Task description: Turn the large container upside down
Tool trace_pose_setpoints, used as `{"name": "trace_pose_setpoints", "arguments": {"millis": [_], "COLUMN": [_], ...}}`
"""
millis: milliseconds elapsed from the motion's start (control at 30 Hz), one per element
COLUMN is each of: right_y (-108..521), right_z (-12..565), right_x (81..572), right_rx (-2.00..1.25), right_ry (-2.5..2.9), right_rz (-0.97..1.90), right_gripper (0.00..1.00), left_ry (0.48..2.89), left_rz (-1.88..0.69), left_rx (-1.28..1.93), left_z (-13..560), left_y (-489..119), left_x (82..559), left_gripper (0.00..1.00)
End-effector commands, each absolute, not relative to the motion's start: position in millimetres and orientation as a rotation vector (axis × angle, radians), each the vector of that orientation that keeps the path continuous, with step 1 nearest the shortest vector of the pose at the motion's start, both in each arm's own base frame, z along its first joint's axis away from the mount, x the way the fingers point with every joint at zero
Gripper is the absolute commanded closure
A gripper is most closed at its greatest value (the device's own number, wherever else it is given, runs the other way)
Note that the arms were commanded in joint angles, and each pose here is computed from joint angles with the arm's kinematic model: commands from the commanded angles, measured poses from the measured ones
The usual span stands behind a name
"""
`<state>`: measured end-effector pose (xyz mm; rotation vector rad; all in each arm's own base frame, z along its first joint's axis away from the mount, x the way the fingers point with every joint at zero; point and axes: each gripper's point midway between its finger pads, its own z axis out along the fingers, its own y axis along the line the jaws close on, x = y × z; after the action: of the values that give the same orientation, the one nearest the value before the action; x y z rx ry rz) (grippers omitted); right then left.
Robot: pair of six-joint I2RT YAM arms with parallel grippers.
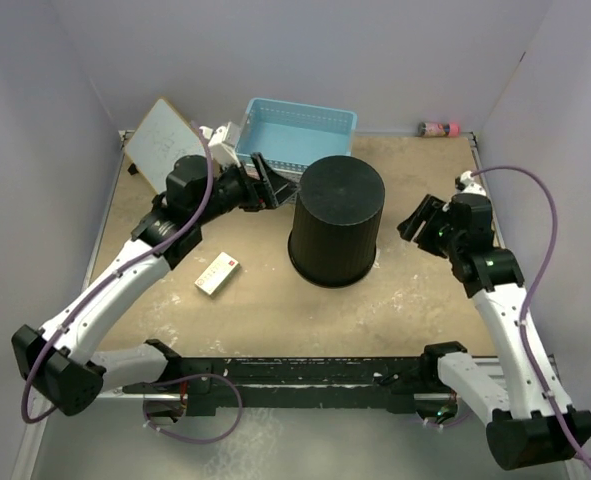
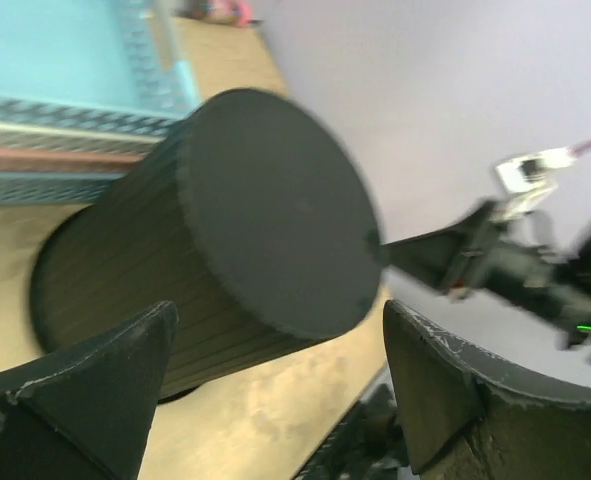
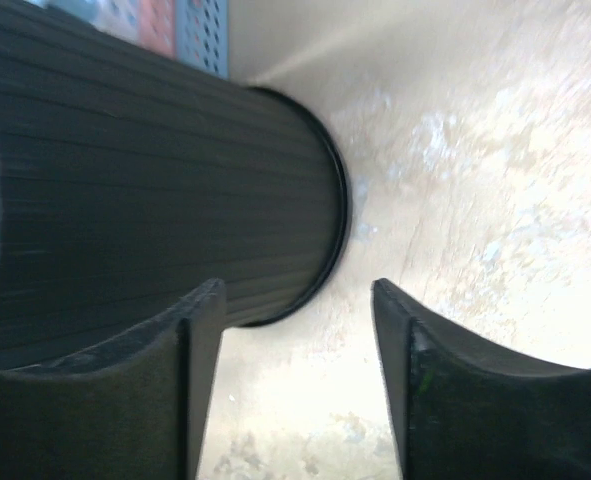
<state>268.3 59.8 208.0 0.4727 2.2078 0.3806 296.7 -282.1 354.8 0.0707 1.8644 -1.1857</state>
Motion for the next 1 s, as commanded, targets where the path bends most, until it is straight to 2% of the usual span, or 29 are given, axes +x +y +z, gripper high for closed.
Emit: {"name": "trace_pose_setpoints", "arguments": {"millis": [0, 100, 233, 500, 733, 967], "right_y": [30, 22, 14, 16, 16, -3], "right_z": [264, 290, 301, 293, 299, 325], "right_x": [263, 260, 258, 258, 250, 232], "right_rx": [0.416, 0.417, 0.432, 0.438, 0.433, 0.428], "right_ry": [2.069, 1.991, 1.940, 1.961, 1.952, 1.904], "right_rz": [0.212, 0.184, 0.149, 0.158, 0.166, 0.061], "right_gripper": [0.31, 0.23, 0.20, 0.18, 0.19, 0.18], "left_ry": [1.979, 2.001, 1.943, 1.786, 1.709, 1.656], "left_rz": [-0.878, -0.796, -0.738, -0.634, -0.750, -0.927], "left_rx": [0.105, 0.232, 0.304, 0.508, 0.533, 0.484], "left_z": [287, 254, 227, 209, 216, 210], "left_y": [-241, -240, -250, -306, -379, -471], "left_x": [295, 277, 272, 294, 331, 376], "left_gripper": [0.19, 0.19, 0.20, 0.22, 0.29, 0.30]}}
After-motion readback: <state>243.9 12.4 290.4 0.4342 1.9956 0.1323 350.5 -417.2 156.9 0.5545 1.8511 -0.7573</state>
